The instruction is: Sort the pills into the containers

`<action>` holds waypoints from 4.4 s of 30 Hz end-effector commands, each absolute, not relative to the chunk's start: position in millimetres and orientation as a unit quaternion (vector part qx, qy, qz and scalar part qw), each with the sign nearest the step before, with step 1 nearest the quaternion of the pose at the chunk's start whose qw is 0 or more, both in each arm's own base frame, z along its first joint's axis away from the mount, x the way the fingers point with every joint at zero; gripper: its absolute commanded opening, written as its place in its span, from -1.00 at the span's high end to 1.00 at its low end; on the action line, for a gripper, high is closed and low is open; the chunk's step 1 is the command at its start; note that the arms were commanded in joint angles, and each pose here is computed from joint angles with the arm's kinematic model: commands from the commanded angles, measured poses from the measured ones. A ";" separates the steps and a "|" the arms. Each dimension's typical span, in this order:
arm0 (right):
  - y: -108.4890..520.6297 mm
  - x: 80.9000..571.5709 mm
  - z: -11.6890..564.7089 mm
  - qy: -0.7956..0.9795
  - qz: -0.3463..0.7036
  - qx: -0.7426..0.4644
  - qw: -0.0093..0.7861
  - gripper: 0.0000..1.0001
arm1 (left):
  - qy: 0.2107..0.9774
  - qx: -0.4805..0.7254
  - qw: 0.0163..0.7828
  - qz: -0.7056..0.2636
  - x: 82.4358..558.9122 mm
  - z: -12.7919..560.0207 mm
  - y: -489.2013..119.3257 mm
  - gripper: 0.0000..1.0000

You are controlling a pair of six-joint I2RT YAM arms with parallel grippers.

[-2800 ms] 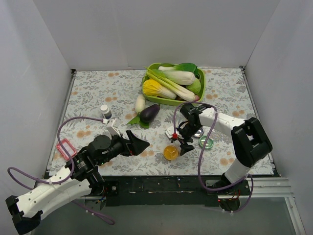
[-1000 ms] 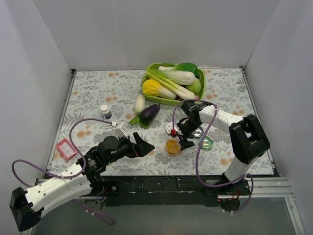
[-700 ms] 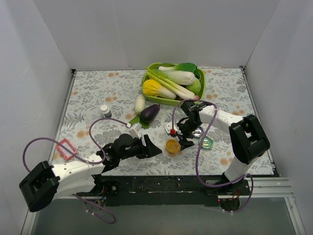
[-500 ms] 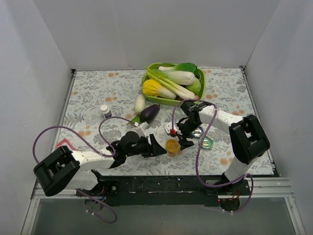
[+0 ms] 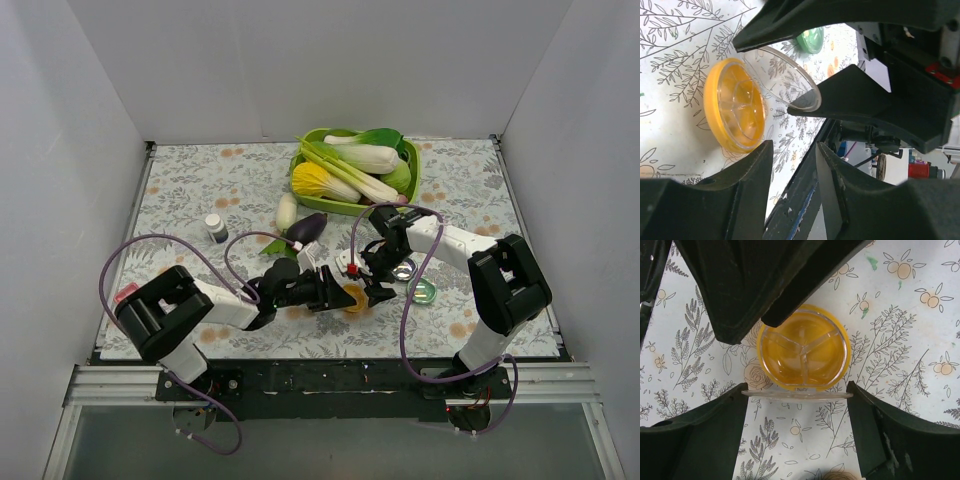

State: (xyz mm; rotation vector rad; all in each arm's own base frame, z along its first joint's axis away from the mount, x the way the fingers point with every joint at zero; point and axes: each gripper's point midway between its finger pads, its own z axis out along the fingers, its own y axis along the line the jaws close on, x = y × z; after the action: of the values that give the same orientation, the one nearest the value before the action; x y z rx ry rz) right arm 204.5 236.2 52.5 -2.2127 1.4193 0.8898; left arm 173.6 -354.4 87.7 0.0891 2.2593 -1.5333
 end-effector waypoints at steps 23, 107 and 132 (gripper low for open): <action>243.6 211.2 61.9 0.516 0.317 -0.767 0.211 -0.59 | 0.872 -0.062 0.200 -0.443 206.8 26.4 -331.3 0.32; 265.1 180.1 177.4 0.616 0.344 -0.671 0.230 0.34 | 0.823 -0.070 0.247 -0.507 227.7 141.2 -345.3 0.10; 237.9 223.6 103.8 0.838 0.244 -0.428 0.235 -0.42 | 0.791 -0.131 0.519 -0.295 209.6 200.1 -147.5 -0.96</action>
State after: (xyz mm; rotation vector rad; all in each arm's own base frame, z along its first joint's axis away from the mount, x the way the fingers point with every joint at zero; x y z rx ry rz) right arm 217.2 230.9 112.4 -1.2246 2.2397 0.6908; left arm 212.2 -162.6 211.4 -0.3002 1.8625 -0.7943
